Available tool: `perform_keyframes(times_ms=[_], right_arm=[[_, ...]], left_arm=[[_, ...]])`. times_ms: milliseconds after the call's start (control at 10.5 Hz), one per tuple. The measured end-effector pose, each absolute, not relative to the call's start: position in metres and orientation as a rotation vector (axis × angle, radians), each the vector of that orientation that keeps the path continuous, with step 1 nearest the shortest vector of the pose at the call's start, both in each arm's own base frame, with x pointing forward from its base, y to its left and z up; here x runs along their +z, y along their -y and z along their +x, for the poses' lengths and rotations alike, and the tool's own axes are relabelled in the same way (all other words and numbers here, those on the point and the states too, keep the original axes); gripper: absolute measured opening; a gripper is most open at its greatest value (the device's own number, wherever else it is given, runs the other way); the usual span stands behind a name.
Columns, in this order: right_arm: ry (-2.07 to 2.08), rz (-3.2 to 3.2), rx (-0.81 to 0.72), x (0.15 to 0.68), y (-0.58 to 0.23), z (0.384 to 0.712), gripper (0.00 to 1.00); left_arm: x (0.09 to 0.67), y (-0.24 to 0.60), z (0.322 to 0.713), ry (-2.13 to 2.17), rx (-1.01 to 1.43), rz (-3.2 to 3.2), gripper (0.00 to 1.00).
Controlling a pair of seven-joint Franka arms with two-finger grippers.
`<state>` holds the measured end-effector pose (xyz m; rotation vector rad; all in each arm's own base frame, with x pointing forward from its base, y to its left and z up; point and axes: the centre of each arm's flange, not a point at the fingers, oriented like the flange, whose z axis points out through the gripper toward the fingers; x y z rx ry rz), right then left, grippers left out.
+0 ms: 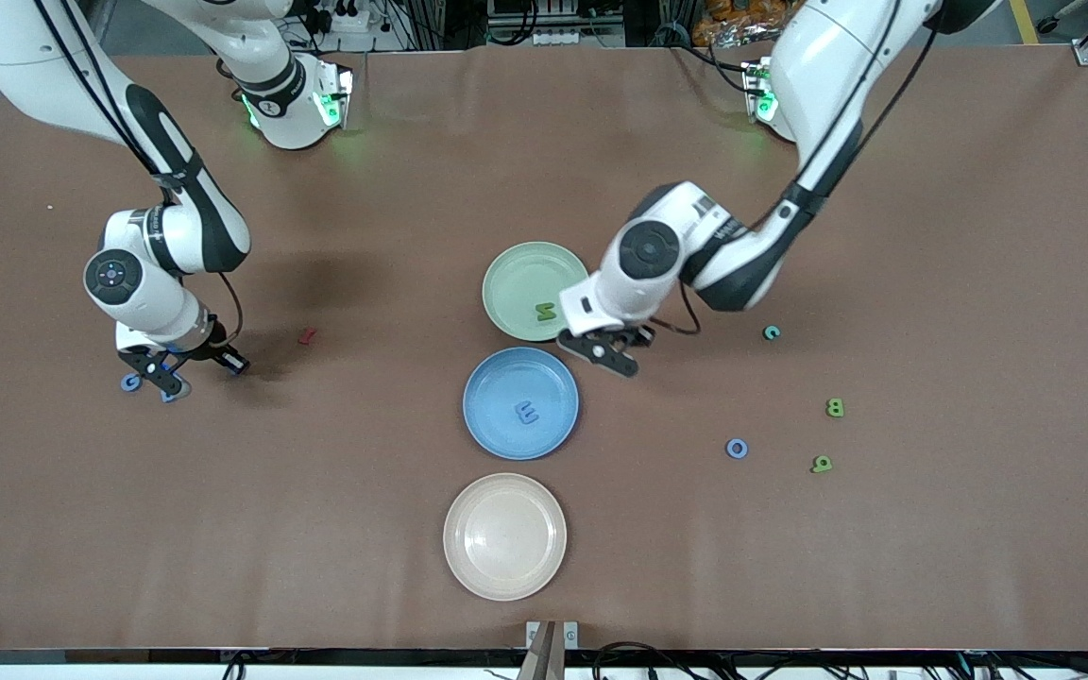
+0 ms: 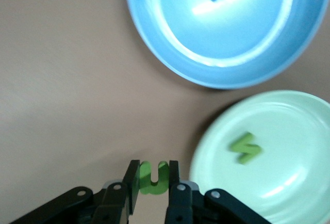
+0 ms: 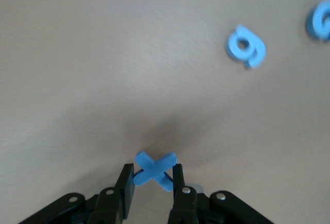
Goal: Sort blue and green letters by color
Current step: 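Place the x on the blue plate while the left gripper places u on green plate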
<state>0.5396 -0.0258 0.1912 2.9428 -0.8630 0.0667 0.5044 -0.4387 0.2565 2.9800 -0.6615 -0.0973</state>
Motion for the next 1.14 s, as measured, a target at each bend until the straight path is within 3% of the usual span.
perform_keyframes(times_ms=[380, 475, 570, 761, 951, 1141], right_arm=[[0.607, 2.994, 0.13, 0.269, -0.072, 0.585, 0.34], [0.553, 3.024, 0.17, 0.284, -0.105, 0.592, 0.34], [0.491, 3.051, 0.211, 0.298, -0.138, 0.595, 0.34], [0.352, 3.103, 0.283, 0.32, -0.206, 0.594, 0.34], [0.23, 3.165, 0.328, 0.337, -0.273, 0.585, 0.34], [0.141, 3.206, 0.355, 0.345, -0.324, 0.578, 0.34]], left_arm=[[0.243, 0.515, 0.414, 0.359, -0.161, 3.052, 0.26], [0.238, 0.526, 0.402, 0.322, -0.163, 3.053, 0.29], [0.235, 0.531, 0.395, 0.305, -0.166, 3.053, 0.39], [0.236, 0.525, 0.406, 0.263, -0.15, 3.054, 0.66], [0.258, 0.493, 0.454, 0.136, -0.085, 3.046, 0.96], [0.283, 0.426, 0.517, 0.063, -0.035, 3.054, 1.0]])
